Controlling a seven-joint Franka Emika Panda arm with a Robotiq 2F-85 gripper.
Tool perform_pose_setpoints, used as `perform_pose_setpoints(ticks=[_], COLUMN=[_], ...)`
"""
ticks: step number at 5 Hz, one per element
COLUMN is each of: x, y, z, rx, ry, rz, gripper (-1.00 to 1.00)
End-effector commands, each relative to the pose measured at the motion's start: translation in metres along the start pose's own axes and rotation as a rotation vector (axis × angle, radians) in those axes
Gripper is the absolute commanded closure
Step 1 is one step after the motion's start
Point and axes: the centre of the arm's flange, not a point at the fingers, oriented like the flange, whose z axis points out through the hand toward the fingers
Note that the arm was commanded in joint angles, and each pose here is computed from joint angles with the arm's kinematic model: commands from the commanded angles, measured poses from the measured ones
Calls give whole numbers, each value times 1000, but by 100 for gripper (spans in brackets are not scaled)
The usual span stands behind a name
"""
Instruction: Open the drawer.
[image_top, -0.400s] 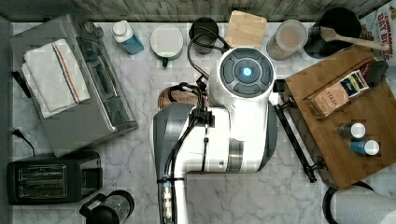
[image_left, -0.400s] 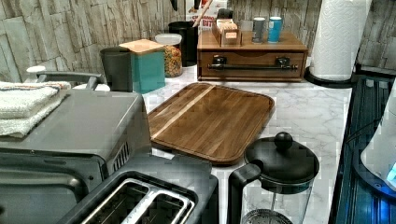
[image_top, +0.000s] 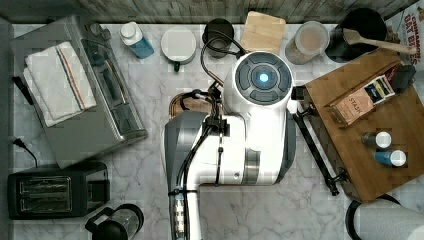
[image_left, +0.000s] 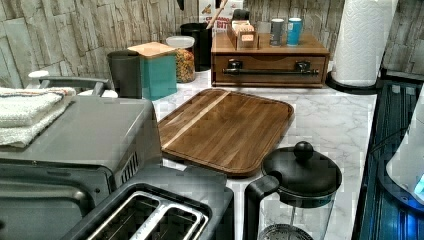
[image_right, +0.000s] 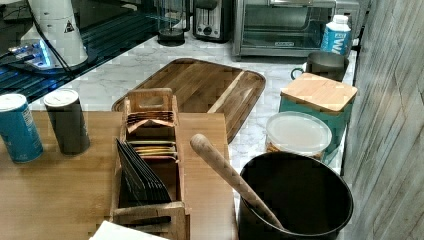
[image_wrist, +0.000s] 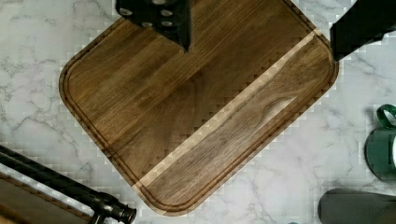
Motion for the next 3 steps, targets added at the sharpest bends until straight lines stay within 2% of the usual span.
perform_pose_setpoints(ticks=[1,2,3], x=[-35,-33,-22], y=[33,66,109], z=[16,22,47], rx=[20,34,67], ry=[39,22,56], rz=[-333,-489,-657], gripper=[-100,-100,-100])
